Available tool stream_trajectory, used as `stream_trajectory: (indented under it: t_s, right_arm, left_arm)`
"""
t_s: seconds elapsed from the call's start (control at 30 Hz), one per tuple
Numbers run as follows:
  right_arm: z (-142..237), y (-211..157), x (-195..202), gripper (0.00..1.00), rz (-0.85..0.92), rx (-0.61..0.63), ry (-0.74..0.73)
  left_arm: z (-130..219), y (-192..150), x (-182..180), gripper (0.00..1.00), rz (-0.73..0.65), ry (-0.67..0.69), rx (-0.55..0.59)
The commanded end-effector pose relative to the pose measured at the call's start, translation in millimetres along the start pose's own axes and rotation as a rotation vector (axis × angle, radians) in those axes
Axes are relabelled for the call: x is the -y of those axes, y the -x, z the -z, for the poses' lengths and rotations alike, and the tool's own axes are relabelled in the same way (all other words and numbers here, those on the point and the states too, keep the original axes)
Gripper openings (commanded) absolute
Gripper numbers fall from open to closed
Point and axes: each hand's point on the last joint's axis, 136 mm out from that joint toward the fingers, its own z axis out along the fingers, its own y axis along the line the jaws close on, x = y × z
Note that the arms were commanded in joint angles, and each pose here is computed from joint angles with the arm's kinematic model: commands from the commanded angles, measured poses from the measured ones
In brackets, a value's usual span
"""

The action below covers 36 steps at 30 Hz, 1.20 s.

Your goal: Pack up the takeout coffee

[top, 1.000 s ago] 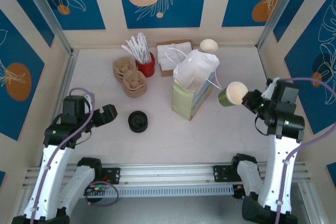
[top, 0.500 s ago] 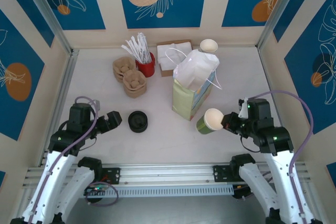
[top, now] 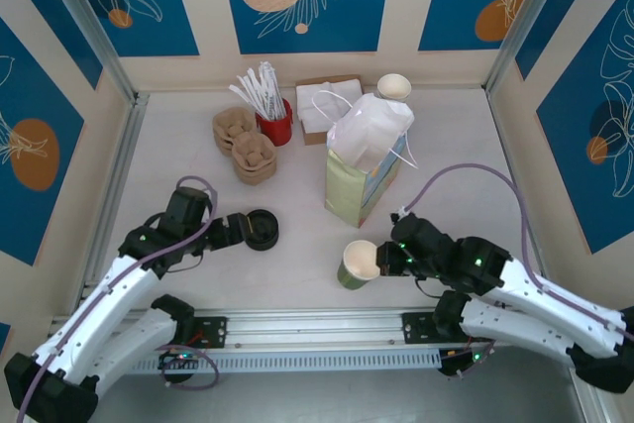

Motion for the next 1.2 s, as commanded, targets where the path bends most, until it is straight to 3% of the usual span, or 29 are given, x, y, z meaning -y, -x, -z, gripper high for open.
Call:
stream_trajectory:
  t_s: [0.0,0.3,0.5,0.73,1.17]
  right_arm:
    - [-11,18,-19,0.00,-0.016,0.113,-0.012]
    - [-40,19,-60,0.00,0.072,0.085,-0.016]
    - [-51,20,-69,0.00,0.083,0.085,-0.010]
    - [-59,22,-68,0.00,0.078,0.087,-0.038]
    - [-72,22,-62,0.01,0.069,0.067,-0.070]
  left_arm:
    - [-8,5,2,0.91,0.005,0.012,0.019]
    - [-26,4,0,0.89,-0.020,0.054,-0.016]
    - [-38,4,1,0.82,-0.032,0.064,-0.042]
    - [-49,4,6,0.67,-0.044,0.055,-0.070]
    - [-60,6,5,0.48,-0.051,0.074,-0.088]
